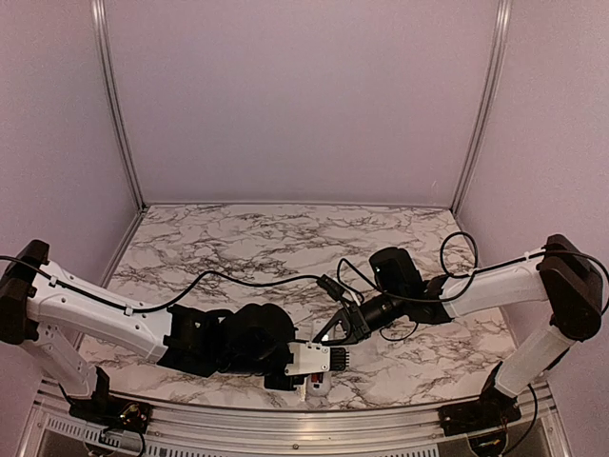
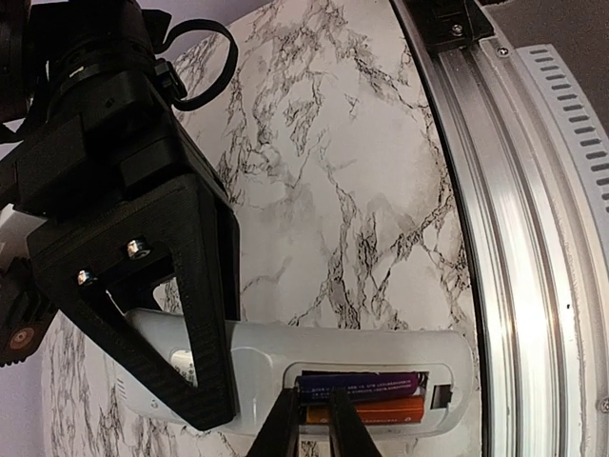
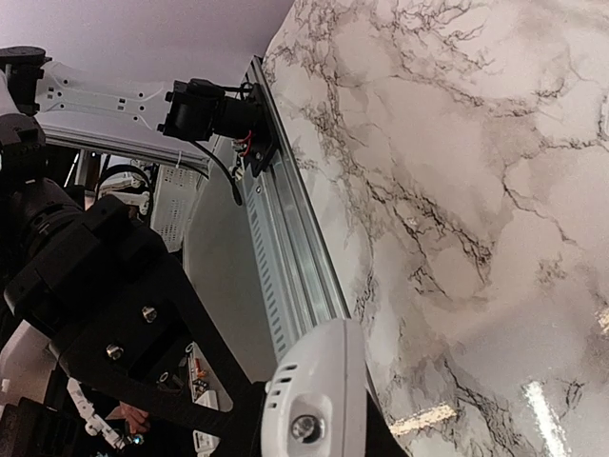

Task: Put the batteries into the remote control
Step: Adjust the battery in the battery compartment.

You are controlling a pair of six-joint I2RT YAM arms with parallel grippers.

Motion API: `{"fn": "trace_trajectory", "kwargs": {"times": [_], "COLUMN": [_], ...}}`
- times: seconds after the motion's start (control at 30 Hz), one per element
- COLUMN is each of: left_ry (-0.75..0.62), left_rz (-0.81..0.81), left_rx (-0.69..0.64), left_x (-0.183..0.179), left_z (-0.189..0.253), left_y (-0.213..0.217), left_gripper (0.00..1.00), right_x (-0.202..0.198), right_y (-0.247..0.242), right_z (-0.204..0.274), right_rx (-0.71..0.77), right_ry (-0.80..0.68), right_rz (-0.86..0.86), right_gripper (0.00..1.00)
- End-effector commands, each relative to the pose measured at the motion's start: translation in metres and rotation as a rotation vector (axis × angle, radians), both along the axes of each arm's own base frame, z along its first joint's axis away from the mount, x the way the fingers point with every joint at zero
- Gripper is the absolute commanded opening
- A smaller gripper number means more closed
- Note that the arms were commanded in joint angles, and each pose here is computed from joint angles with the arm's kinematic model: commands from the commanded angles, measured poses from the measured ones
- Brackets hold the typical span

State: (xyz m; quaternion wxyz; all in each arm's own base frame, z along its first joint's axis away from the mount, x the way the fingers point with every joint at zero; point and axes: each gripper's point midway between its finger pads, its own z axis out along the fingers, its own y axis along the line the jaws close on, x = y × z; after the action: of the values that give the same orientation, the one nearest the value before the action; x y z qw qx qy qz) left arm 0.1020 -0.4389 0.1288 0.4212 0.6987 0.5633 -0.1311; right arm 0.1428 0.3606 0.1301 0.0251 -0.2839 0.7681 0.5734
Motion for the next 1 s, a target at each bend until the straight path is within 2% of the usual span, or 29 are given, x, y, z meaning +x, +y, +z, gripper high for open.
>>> {"fn": "trace_trajectory", "kwargs": {"times": [0.0, 0.97], "left_ry": [0.045, 0.099], "left_rz": [-0.042, -0.083], "left_rx": [0.077, 0.174], "left_x": [-0.01, -0.023], "left_z": [-0.021, -0.06], "left_y": [0.003, 0.006], "left_gripper": [0.11, 0.1], "right_x": [0.003, 0.015], "right_y": [0.015, 0.012], "right_z": [0.032, 0.065], "right_rx": [0.087, 0.173], "right_ry": [-0.054, -0.088], "right_rz": [0.037, 0.021], "right_gripper": [0.0, 0.0]}}
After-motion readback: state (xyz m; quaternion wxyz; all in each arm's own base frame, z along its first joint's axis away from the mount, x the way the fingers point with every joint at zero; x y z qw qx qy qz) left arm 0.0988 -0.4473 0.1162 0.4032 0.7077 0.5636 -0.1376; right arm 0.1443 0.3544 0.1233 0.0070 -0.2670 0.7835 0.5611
